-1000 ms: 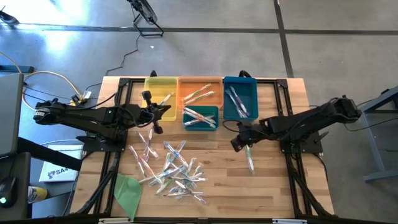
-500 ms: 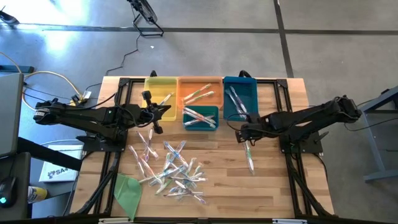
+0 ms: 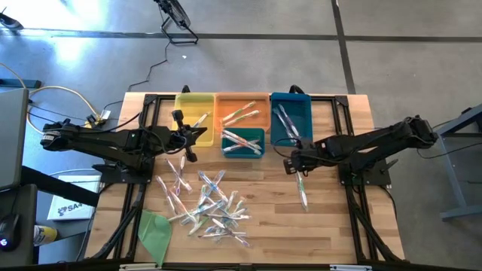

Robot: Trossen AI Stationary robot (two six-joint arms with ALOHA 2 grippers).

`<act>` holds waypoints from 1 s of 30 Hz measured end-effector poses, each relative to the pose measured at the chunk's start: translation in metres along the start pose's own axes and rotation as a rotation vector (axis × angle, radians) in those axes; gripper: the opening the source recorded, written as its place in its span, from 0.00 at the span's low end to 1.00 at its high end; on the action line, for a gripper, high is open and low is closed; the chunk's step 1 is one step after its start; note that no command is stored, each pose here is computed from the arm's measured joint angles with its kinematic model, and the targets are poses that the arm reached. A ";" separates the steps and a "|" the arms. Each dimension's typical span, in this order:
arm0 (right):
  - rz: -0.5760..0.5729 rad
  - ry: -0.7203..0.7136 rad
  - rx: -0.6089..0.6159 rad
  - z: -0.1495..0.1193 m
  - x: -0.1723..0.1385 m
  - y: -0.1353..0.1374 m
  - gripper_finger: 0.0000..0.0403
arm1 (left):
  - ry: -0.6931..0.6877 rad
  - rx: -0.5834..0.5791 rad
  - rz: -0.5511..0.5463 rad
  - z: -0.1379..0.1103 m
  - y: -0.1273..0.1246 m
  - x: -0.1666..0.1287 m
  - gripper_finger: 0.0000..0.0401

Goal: Pick & Place Toothbrushes
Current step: Put the green toothbrush into the orange bin

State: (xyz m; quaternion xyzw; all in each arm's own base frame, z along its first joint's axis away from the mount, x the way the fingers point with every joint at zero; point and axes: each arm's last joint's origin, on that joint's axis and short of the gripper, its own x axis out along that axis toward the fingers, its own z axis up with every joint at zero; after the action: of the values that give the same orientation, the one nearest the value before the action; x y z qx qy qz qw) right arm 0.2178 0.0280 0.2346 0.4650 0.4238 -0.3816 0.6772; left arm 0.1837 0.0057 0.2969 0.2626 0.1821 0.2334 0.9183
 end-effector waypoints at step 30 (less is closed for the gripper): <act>-0.001 -0.029 0.064 0.001 0.002 0.002 0.31 | 0.003 0.001 -0.001 0.000 0.000 0.000 0.00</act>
State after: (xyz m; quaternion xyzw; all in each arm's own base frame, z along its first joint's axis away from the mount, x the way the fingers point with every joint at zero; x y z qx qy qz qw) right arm 0.2204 0.0269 0.2332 0.4808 0.4015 -0.4019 0.6678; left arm 0.1836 0.0057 0.2966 0.2628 0.1837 0.2332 0.9181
